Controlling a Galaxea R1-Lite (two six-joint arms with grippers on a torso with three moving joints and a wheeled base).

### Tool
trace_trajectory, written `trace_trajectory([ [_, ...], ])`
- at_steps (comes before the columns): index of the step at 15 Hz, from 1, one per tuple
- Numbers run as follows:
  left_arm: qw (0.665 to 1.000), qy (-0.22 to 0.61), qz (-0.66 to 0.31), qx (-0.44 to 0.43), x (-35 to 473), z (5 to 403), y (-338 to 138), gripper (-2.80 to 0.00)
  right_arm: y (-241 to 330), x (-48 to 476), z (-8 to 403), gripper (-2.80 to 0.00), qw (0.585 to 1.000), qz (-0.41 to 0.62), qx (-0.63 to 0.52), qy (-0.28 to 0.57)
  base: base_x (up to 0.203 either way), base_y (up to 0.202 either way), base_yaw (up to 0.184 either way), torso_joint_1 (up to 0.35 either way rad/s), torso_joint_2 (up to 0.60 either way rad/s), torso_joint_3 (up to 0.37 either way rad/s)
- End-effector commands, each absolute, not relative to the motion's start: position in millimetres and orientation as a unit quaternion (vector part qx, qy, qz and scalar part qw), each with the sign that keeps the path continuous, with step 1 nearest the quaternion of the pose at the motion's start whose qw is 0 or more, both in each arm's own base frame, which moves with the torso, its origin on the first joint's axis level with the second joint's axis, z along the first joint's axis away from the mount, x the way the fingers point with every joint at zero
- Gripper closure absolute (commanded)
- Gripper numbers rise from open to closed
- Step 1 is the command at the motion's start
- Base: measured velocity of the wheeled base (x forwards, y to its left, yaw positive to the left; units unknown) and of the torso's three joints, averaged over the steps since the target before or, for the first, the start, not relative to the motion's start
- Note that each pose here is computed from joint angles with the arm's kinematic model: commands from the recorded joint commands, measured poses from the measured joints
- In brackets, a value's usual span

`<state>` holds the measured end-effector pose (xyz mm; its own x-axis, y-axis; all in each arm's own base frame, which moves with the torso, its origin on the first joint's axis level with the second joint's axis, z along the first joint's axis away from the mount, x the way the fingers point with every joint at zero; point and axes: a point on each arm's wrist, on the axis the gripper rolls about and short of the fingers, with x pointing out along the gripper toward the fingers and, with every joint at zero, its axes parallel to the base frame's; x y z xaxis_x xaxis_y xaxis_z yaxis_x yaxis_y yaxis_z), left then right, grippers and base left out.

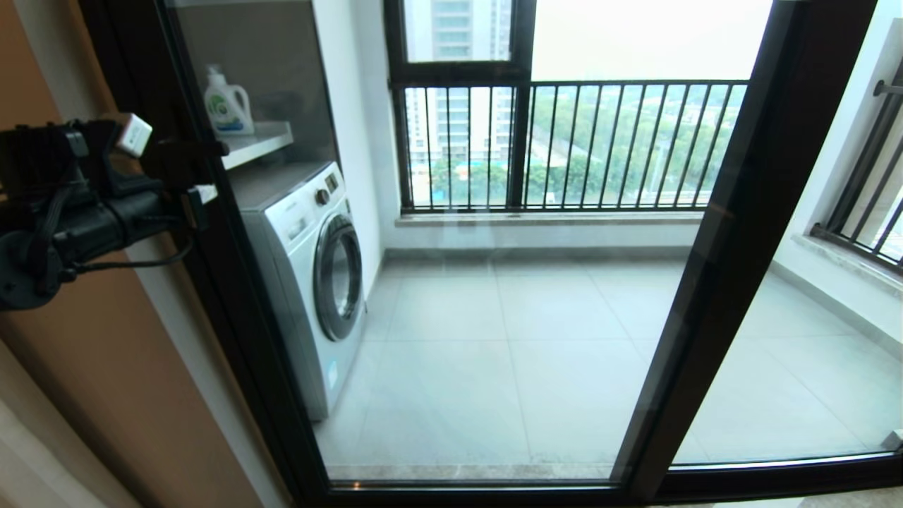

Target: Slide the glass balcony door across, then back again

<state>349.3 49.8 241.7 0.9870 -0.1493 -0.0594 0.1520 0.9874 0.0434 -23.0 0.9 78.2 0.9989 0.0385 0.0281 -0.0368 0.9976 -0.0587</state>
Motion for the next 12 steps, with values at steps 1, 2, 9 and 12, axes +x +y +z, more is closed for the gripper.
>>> trace_trajectory([
  [1,0.995,0.048,-0.081,0.014,308,226,44,0.0,1,-22,75,0.0,0.999,0.02,-0.029,-0.009,0.0,0.0,0.0,0.0,0.0,0.0],
  [2,0.996,0.033,-0.082,0.012,288,227,41,0.0,1,-22,75,0.0,0.999,0.02,-0.029,-0.008,0.0,0.0,0.0,0.0,0.0,0.0],
  [9,0.994,-0.097,-0.048,0.021,126,269,17,0.0,1,-22,75,0.0,0.999,0.02,-0.029,-0.009,0.0,0.0,0.0,0.0,0.0,0.0],
  [12,0.992,-0.12,-0.045,0.001,38,265,1,0.0,1,-22,75,0.0,0.999,0.019,-0.029,-0.008,0.0,0.0,0.0,0.0,0.0,0.0],
])
